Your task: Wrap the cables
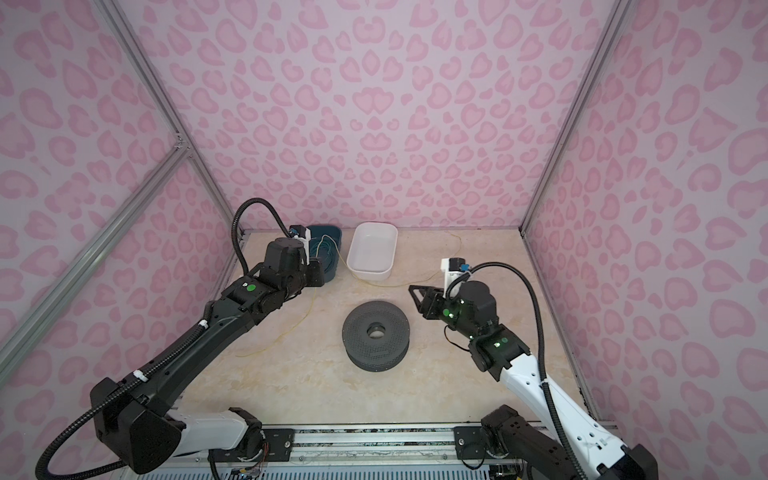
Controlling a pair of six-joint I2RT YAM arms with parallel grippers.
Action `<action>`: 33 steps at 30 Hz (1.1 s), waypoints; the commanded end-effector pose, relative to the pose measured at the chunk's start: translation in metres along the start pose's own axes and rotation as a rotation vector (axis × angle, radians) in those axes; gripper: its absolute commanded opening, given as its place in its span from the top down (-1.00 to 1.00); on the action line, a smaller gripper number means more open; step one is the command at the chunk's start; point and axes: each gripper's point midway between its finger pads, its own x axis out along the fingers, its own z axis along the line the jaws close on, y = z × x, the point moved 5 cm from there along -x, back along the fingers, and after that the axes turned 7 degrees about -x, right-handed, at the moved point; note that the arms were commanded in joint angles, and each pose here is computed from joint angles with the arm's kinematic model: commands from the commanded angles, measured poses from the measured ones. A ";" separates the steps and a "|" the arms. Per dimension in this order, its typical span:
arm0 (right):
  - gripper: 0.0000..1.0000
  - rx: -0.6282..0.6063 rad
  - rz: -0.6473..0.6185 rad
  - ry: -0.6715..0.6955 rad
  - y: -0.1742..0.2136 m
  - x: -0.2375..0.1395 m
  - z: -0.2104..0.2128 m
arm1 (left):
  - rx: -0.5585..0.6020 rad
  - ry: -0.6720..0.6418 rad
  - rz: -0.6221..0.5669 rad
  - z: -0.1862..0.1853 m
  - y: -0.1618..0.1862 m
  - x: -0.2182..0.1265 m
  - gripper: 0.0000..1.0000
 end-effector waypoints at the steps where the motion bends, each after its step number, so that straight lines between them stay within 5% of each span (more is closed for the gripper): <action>1: 0.07 -0.144 -0.111 -0.093 0.000 0.022 0.041 | 0.012 0.113 0.035 -0.019 -0.004 0.001 0.93; 8: -0.12 -0.258 -0.061 -0.285 0.027 0.092 0.103 | 0.004 0.184 0.061 -0.032 -0.005 -0.001 0.93; 16: 0.04 -0.168 -0.050 -0.290 0.032 0.143 0.109 | -0.001 0.180 0.061 -0.030 -0.003 -0.006 0.93; 21: 0.39 -0.133 -0.034 -0.312 0.037 0.155 0.111 | -0.006 0.197 0.066 -0.031 -0.002 -0.008 0.93; 26: 1.00 -0.095 -0.031 -0.321 0.037 0.155 0.113 | -0.005 0.212 0.058 -0.033 -0.004 -0.010 0.91; 30: 1.00 -0.079 -0.048 -0.286 0.037 0.152 0.107 | 0.001 0.229 0.038 -0.034 -0.006 -0.014 0.52; 33: 1.00 -0.071 -0.073 -0.252 0.035 0.150 0.100 | 0.009 0.230 0.004 -0.032 -0.010 -0.024 -0.08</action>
